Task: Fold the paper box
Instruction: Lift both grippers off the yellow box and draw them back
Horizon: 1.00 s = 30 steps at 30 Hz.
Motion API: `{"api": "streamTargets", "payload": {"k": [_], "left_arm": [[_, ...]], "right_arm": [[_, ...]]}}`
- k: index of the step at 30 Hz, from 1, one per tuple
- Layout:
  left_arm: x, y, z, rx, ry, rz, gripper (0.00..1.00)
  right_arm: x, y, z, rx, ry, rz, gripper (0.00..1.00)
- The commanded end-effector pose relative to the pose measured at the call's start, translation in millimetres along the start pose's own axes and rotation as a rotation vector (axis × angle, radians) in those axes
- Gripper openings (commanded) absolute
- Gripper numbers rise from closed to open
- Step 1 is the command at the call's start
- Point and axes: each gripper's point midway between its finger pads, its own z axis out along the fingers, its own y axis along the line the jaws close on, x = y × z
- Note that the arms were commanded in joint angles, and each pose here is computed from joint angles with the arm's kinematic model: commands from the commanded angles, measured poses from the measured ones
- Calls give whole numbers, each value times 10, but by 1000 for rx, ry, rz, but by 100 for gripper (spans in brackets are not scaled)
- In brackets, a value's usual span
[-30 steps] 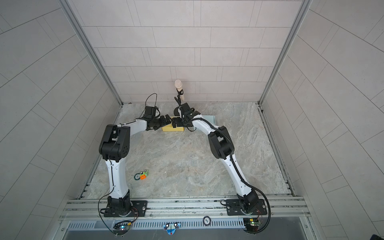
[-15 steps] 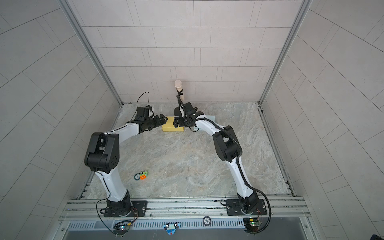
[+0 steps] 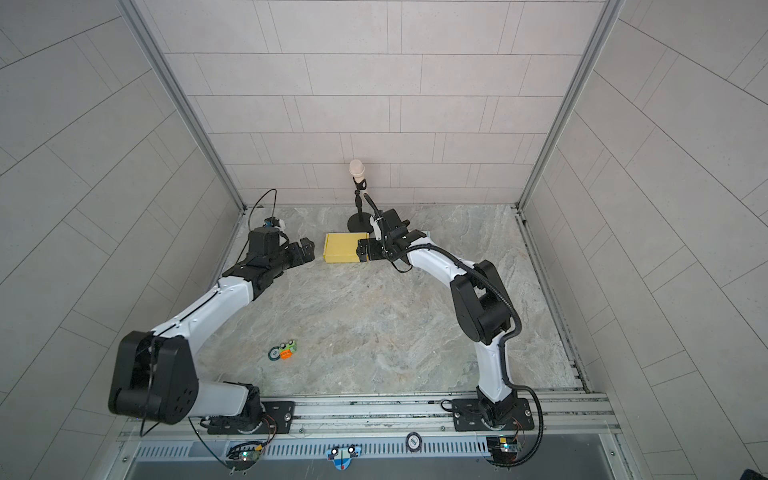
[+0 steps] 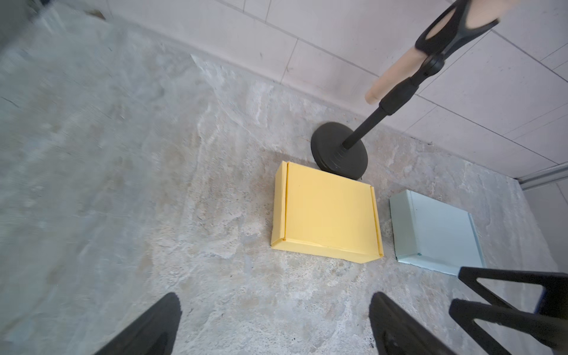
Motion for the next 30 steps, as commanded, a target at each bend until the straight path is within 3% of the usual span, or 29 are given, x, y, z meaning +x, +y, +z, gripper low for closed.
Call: {"api": "streamTargets", "payload": {"k": [1, 6, 11, 15, 25, 30], "left_arm": [[44, 195, -280, -157, -46, 88, 100], [142, 456, -650, -289, -164, 66, 100], [315, 635, -854, -308, -239, 46, 100], [480, 888, -913, -394, -265, -28, 100], [573, 1162, -952, -550, -270, 18, 100], [532, 1171, -930, -556, -302, 61, 100]], "right_arm": [[-60, -38, -353, 49, -74, -53, 99], [184, -247, -746, 153, -74, -127, 99], [359, -533, -1108, 278, -116, -145, 99], [440, -849, -1411, 374, -231, -100, 99], [608, -1516, -1999, 542, -365, 23, 99], [782, -2047, -2459, 848, -459, 105, 100]]}}
